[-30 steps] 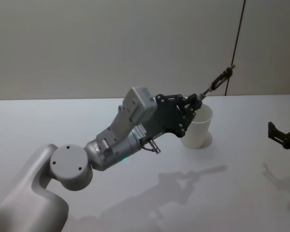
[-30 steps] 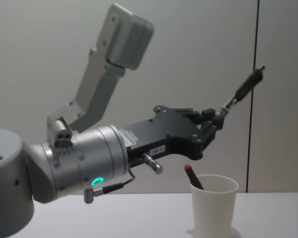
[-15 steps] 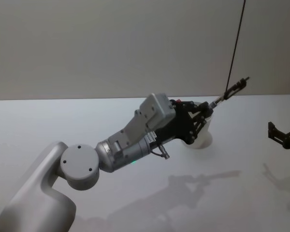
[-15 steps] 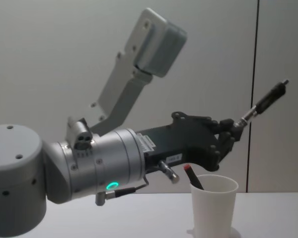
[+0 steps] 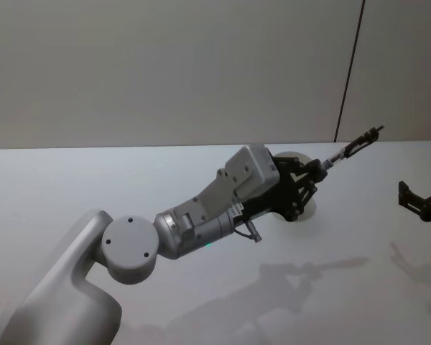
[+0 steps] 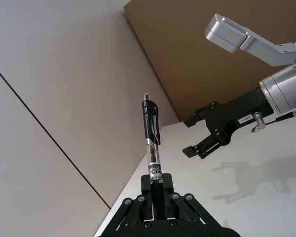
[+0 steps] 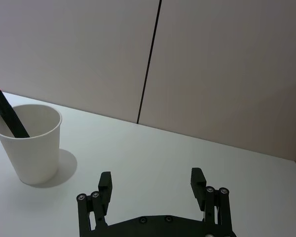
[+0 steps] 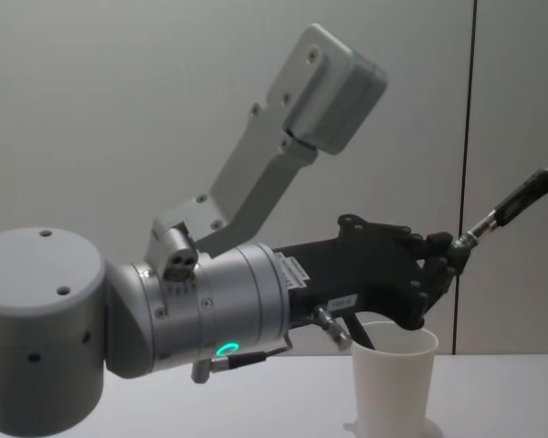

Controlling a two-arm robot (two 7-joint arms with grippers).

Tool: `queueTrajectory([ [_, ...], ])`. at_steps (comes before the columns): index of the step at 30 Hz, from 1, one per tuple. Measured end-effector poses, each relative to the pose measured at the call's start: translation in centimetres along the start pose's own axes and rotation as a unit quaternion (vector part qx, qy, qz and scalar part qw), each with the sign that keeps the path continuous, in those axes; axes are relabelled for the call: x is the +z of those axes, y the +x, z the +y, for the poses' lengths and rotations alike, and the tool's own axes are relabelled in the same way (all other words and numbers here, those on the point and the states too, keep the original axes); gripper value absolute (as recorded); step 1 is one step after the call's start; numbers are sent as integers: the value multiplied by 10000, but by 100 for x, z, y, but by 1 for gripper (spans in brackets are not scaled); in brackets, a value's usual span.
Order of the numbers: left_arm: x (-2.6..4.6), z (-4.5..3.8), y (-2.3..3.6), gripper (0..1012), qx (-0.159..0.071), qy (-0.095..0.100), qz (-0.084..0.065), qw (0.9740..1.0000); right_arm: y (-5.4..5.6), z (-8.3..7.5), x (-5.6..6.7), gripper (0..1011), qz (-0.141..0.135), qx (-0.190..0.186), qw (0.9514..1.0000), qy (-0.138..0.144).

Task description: Place the pen into the pen holder.

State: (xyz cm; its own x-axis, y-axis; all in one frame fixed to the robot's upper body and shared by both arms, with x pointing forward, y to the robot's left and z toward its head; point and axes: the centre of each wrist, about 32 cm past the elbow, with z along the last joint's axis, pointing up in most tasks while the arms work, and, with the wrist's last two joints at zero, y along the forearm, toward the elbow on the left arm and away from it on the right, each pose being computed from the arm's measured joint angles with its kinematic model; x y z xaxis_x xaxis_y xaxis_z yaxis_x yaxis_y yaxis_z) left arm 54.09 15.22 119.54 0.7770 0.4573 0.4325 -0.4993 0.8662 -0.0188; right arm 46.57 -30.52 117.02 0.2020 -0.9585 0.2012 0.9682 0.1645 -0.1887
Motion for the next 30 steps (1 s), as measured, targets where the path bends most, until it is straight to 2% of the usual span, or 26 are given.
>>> queueTrajectory([
  [22,7,-52,-32,137,-134,-58,-30,9999,11,-14,-11,1002,42,33,10000,36],
  [30,7,-57,-34,137,-147,-64,-31,9999,85,-64,-38,1002,200,141,9996,155],
])
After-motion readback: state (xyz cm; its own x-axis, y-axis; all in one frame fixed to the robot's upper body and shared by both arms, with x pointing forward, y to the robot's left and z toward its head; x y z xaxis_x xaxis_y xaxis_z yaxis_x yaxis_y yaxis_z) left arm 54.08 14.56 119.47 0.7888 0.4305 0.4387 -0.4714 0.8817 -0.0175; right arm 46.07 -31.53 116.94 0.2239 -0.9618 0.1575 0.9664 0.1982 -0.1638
